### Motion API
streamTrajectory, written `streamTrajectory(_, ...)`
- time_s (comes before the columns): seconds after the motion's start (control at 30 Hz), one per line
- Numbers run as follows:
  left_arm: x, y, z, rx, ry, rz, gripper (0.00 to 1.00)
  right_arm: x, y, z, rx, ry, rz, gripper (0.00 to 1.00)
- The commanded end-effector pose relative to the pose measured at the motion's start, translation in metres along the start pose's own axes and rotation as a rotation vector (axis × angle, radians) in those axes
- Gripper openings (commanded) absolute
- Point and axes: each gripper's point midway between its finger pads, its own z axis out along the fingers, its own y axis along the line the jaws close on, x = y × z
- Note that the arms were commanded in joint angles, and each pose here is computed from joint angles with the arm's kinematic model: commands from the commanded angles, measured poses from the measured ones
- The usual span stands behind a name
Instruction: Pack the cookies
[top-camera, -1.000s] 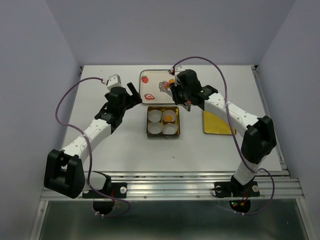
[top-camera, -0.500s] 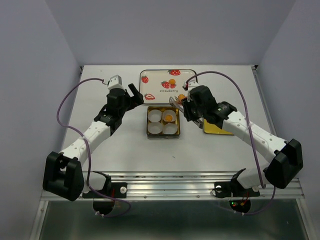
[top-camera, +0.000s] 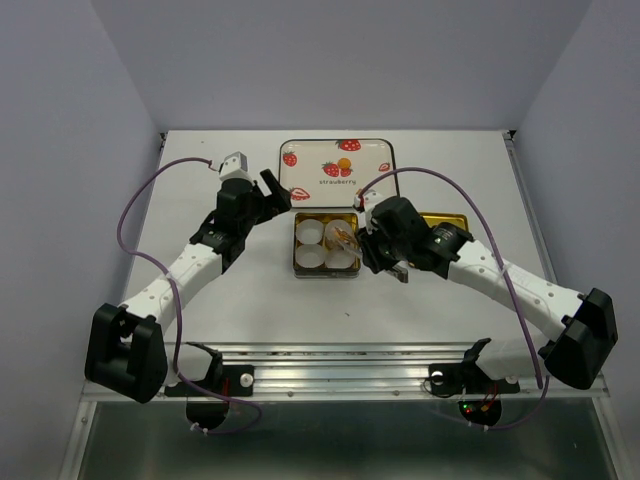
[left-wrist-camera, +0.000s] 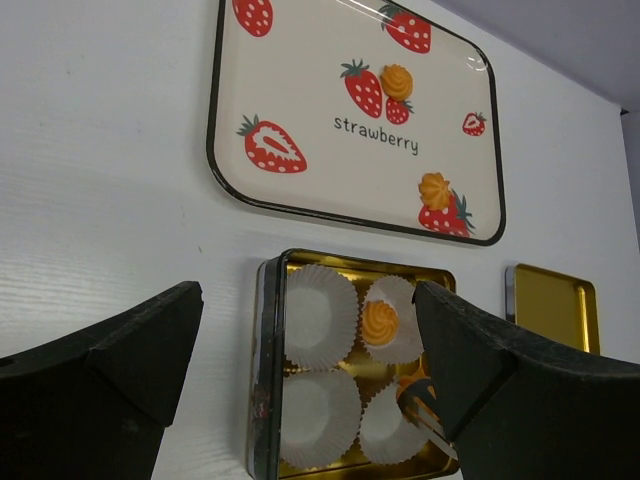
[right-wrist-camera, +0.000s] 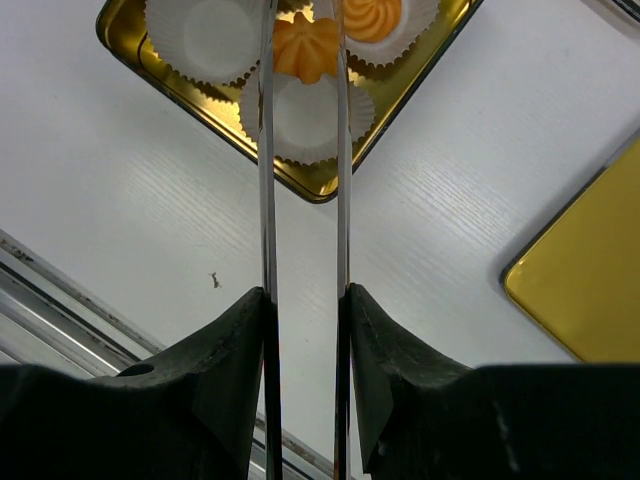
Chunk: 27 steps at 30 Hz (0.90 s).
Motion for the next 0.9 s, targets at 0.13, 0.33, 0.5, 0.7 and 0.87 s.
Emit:
streamTrajectory(0.13, -0.015, -0.013, -0.011, 0.05, -0.057, -0.014, 0.99, 0.004, 0.0, -0.005, 0.003, 0.022, -0.04, 0.41)
streamTrajectory(0.33, -0.015, -0.012, -0.011, 0.044, -0.057, -0.018, 0.99, 0.011, 0.005, -0.005, -0.015, 0.044, -0.056, 0.41)
streamTrajectory(0.5, -0.017, -0.011, -0.011, 0.039, -0.063, -0.02, 0.99, 0.011, 0.005, -0.008, -0.023, 0.032, -0.059, 0.41)
streamTrajectory(0.7, -0.017, -0.011, -0.01, 0.035, -0.062, -0.023, 0.99, 0.015, 0.005, -0.009, -0.026, 0.044, -0.058, 0.41)
streamTrajectory(0.87, -0.016, -0.011, -0.009, 0.032, -0.059, -0.024, 0.99, 0.018, 0.005, -0.006, -0.027, 0.054, -0.057, 0.41)
